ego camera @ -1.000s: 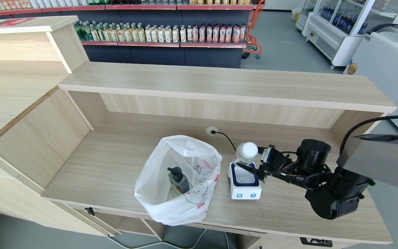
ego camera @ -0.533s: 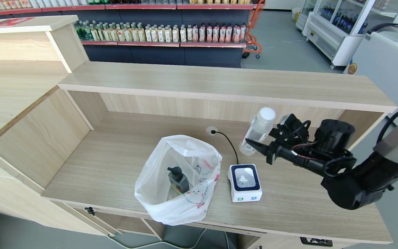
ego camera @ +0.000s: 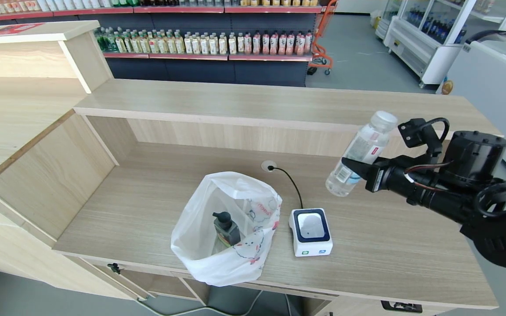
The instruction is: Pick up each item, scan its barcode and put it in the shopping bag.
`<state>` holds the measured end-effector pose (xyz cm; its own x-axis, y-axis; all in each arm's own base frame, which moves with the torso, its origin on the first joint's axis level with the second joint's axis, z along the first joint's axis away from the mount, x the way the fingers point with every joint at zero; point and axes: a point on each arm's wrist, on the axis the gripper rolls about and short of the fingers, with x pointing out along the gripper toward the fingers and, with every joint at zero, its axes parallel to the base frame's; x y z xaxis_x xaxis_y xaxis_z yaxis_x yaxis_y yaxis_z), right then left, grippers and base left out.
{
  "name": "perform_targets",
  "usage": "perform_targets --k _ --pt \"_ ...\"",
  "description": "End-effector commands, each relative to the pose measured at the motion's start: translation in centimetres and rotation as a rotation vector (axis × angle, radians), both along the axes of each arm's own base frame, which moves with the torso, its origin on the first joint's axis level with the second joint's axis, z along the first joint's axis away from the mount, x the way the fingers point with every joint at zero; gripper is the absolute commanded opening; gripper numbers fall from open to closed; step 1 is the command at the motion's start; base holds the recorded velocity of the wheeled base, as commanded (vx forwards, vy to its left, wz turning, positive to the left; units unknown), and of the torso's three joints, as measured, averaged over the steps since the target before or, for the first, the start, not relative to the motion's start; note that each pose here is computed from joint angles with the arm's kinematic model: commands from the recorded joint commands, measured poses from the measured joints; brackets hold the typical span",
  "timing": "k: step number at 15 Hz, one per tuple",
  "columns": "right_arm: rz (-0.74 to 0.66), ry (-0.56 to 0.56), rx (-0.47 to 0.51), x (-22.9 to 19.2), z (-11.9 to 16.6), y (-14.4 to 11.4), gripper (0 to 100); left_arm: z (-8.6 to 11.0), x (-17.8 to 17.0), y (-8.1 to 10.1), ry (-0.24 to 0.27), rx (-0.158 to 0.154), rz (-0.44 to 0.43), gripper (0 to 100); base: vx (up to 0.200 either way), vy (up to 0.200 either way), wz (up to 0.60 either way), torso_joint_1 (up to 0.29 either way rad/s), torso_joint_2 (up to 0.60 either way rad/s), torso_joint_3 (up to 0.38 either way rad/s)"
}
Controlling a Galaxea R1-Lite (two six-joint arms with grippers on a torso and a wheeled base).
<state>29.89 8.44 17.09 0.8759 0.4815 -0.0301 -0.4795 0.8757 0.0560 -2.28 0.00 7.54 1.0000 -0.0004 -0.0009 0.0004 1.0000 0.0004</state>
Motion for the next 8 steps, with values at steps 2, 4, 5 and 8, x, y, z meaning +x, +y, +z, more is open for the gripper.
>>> perform_targets --k 2,4,5,8 --pt "0.007 0.032 0.018 -0.2 -0.4 0.2 0 0.0 0.0 0.0 -0.001 0.000 0.000 100 0.000 0.200 0.00 -0.007 -0.01 0.005" --pt "0.038 0.049 0.015 -0.3 -0.8 1.0 0 0.0 0.0 0.0 -0.001 0.000 -0.001 100 0.000 0.200 0.00 0.027 0.01 -0.009" --pt "0.058 0.088 0.003 0.0 -1.8 1.8 0 0.0 0.0 0.0 -0.001 0.001 0.000 100 0.000 0.200 0.00 -0.007 0.00 0.002" --pt "0.115 0.118 -0.015 0.9 -4.0 4.0 0 0.0 0.0 0.0 -0.001 0.001 -0.001 100 0.000 0.000 0.00 0.000 0.00 0.000"
